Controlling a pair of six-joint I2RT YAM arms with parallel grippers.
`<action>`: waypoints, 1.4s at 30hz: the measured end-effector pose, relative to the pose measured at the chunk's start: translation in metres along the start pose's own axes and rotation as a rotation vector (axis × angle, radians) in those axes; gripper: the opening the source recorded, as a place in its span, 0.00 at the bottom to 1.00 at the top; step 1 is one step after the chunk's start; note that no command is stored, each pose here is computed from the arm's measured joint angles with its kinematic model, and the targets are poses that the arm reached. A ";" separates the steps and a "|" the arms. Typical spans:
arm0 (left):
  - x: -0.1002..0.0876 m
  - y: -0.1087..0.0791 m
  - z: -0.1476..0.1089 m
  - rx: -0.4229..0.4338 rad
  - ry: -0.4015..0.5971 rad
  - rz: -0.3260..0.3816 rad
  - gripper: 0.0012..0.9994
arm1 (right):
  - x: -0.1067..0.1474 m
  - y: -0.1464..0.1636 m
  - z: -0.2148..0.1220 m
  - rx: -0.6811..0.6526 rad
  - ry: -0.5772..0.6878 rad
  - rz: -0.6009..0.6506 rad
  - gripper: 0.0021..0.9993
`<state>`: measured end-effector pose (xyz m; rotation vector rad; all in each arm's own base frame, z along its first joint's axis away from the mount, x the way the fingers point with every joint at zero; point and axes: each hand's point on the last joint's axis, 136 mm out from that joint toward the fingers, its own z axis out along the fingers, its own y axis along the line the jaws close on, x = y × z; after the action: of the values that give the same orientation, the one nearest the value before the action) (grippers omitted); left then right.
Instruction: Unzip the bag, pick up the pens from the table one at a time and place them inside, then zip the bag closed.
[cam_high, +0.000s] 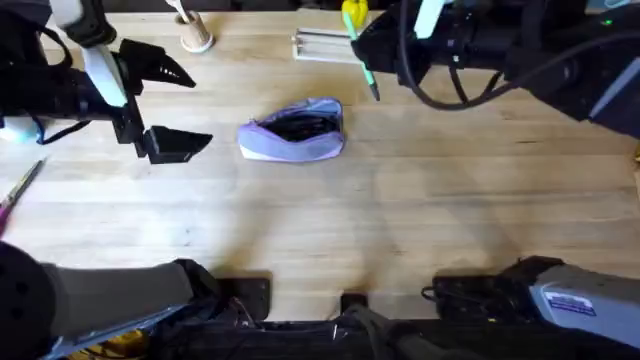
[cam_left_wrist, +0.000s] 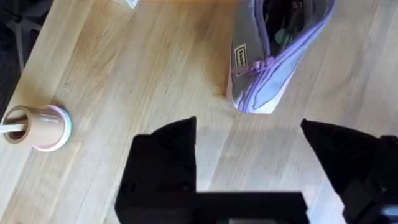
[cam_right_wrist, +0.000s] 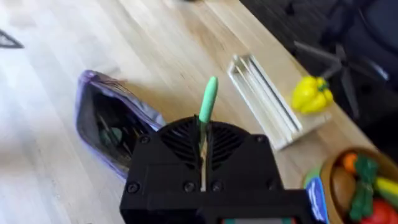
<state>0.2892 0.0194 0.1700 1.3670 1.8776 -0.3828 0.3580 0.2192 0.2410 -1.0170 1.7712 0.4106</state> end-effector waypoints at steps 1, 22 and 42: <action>0.000 0.000 0.000 0.000 0.000 0.000 0.99 | -0.006 0.010 0.003 -0.044 -0.029 -0.057 0.03; 0.000 0.000 0.000 0.001 0.000 -0.001 0.99 | 0.014 0.118 0.077 -0.409 -0.128 -0.469 0.03; 0.000 0.000 0.000 0.001 0.000 -0.001 0.99 | 0.085 0.133 0.107 -0.516 0.044 -0.385 0.03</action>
<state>0.2890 0.0193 0.1700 1.3668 1.8785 -0.3839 0.3058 0.3319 0.0963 -1.7049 1.4858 0.6171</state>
